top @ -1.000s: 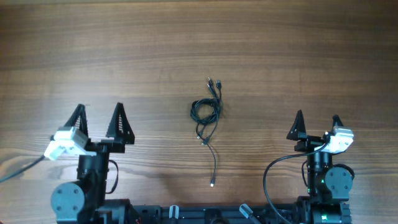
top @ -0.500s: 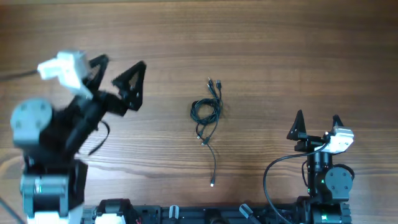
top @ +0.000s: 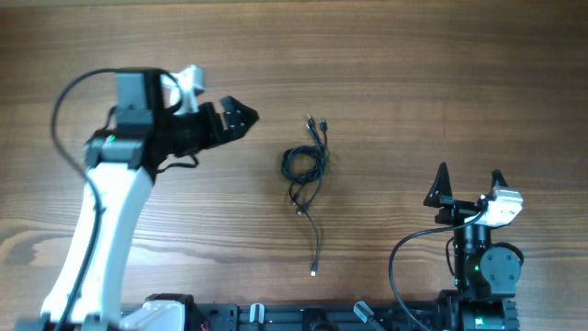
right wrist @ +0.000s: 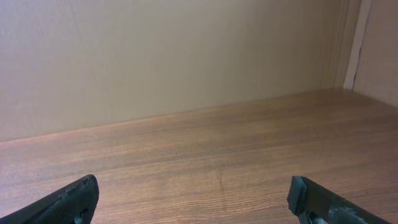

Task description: Untangle cables

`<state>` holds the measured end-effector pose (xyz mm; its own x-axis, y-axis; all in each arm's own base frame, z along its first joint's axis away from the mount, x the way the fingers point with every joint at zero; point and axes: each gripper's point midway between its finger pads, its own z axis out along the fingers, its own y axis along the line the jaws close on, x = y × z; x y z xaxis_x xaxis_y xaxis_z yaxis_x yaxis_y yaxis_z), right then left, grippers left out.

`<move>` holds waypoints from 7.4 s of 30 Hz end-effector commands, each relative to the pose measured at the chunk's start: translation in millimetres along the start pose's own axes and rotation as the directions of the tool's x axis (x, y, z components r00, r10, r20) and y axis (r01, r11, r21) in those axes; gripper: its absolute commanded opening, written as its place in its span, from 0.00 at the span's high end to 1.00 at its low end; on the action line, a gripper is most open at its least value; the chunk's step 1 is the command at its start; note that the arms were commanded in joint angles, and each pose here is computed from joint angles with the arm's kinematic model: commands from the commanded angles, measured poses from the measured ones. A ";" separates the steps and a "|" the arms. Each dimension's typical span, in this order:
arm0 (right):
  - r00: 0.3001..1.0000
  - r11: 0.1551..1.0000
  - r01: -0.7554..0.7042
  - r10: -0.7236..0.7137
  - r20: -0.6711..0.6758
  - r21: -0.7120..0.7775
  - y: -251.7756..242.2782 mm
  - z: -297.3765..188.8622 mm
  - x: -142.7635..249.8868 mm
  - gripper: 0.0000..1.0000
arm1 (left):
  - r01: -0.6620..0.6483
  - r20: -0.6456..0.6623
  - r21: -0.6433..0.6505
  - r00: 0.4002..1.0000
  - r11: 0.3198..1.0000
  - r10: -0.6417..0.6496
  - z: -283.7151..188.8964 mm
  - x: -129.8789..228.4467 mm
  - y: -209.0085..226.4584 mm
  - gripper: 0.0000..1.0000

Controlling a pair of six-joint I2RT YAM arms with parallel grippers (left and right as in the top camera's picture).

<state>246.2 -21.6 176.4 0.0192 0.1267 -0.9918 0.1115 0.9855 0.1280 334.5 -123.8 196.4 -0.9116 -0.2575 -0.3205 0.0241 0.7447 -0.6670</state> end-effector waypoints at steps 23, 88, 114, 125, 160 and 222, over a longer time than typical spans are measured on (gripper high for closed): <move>1.000 1.000 -0.006 0.006 0.014 0.015 -2.9 -0.5 -3.0 0.00 | 0.044 -0.197 -0.484 0.967 0.874 -0.158 141.8 69.2 85.2 0.92; 0.670 0.578 -0.607 0.005 -0.743 -0.544 173.4 94.1 -59.6 0.00 | -0.141 -0.205 -0.500 0.978 0.854 0.041 118.7 35.0 105.5 0.88; 0.033 0.748 -0.643 0.244 -0.969 0.166 199.8 98.2 128.9 0.16 | 0.045 -0.026 -0.663 0.996 0.747 -0.084 123.5 31.8 124.5 0.70; 0.217 0.878 -0.475 0.178 -0.960 0.055 223.1 95.4 149.0 0.96 | 0.051 -0.115 -0.612 0.982 0.789 -0.153 143.4 53.0 124.4 0.91; 0.228 0.909 -0.415 0.061 -0.972 -0.041 282.5 56.7 190.0 0.47 | 0.012 -0.220 -0.563 0.962 0.826 -0.164 164.8 72.1 129.2 0.88; -0.016 0.599 -0.801 0.002 -1.000 0.014 255.6 75.9 140.0 0.96 | 0.126 -0.124 -0.305 0.977 0.944 -0.171 104.6 -10.1 58.7 0.65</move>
<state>342.2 242.8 66.0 -0.9894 0.0992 0.1063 0.1395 0.4406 0.8868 395.9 -127.2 70.9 -0.9332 -0.3264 -0.1507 -0.2477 0.8876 -0.3883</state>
